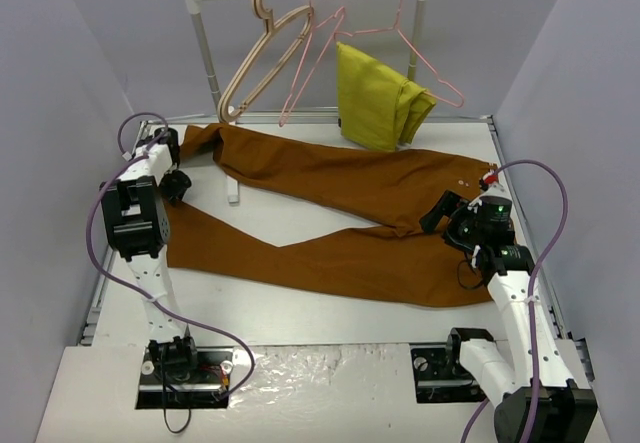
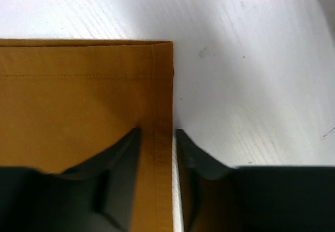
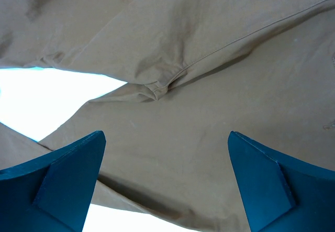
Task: Place the trousers on the hanger
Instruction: Flatten out the trousers at the center of the board.
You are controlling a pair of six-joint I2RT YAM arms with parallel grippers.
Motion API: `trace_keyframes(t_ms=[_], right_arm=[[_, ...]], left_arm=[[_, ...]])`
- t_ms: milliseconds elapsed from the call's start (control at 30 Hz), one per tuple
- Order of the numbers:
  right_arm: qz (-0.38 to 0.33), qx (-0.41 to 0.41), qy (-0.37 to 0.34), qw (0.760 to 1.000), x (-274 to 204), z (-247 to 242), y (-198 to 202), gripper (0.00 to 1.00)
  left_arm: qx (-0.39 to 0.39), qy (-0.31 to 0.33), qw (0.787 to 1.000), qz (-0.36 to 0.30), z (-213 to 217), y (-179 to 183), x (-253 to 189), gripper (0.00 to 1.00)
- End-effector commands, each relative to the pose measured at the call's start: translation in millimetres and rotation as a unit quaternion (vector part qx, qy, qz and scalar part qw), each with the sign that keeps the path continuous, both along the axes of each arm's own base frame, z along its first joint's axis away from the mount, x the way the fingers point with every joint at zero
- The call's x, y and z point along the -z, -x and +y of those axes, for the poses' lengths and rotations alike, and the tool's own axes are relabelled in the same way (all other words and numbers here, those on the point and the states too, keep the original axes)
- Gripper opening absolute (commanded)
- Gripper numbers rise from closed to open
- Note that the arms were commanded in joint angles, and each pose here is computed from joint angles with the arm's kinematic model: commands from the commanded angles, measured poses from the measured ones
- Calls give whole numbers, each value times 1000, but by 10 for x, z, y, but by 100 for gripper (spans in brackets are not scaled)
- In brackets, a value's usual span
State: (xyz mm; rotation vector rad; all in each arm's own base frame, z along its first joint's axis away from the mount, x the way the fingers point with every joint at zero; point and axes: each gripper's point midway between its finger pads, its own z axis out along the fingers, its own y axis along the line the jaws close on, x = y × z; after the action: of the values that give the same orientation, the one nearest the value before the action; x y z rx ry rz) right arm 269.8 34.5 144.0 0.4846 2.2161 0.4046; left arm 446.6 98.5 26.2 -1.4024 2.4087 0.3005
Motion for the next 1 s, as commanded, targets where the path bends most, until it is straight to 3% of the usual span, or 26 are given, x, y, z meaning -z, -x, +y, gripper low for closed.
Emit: trace_keyframes(t_ms=[0, 133, 267, 367, 533, 667, 767, 900, 933, 967], right_arm=[[-4, -8, 7, 1000, -71, 10, -26, 100], [-5, -7, 7, 1000, -71, 6, -26, 100], [-5, -7, 8, 1000, -69, 3, -20, 100], [-10, -9, 6, 1000, -99, 10, -21, 100], [-17, -10, 7, 1000, -142, 15, -20, 100], [-23, -12, 5, 1000, -183, 25, -32, 100], [-27, -14, 0, 1000, -219, 49, -30, 100], [-24, -21, -12, 999, -212, 107, -14, 100], [-24, -24, -15, 999, -211, 126, -11, 100], [-21, -28, -18, 999, -206, 150, -8, 100]], left_arm=[[0, -9, 993, 117, 30, 592, 363, 26], [-2, -6, 993, 122, 7, 708, 369, 4], [10, -4, 992, 122, -4, 746, 340, 2], [30, -16, 996, 86, 36, 604, 69, 2], [52, -26, 996, -69, 33, 105, -957, 2], [64, -25, 982, -175, -47, -43, -1750, 2], [72, -28, 969, -236, -123, 127, -2281, 2], [64, -47, 962, -262, -131, 560, -2496, 2], [51, -41, 969, -240, -135, 751, -2250, 2], [36, -46, 962, -267, -105, 974, -2388, 2]])
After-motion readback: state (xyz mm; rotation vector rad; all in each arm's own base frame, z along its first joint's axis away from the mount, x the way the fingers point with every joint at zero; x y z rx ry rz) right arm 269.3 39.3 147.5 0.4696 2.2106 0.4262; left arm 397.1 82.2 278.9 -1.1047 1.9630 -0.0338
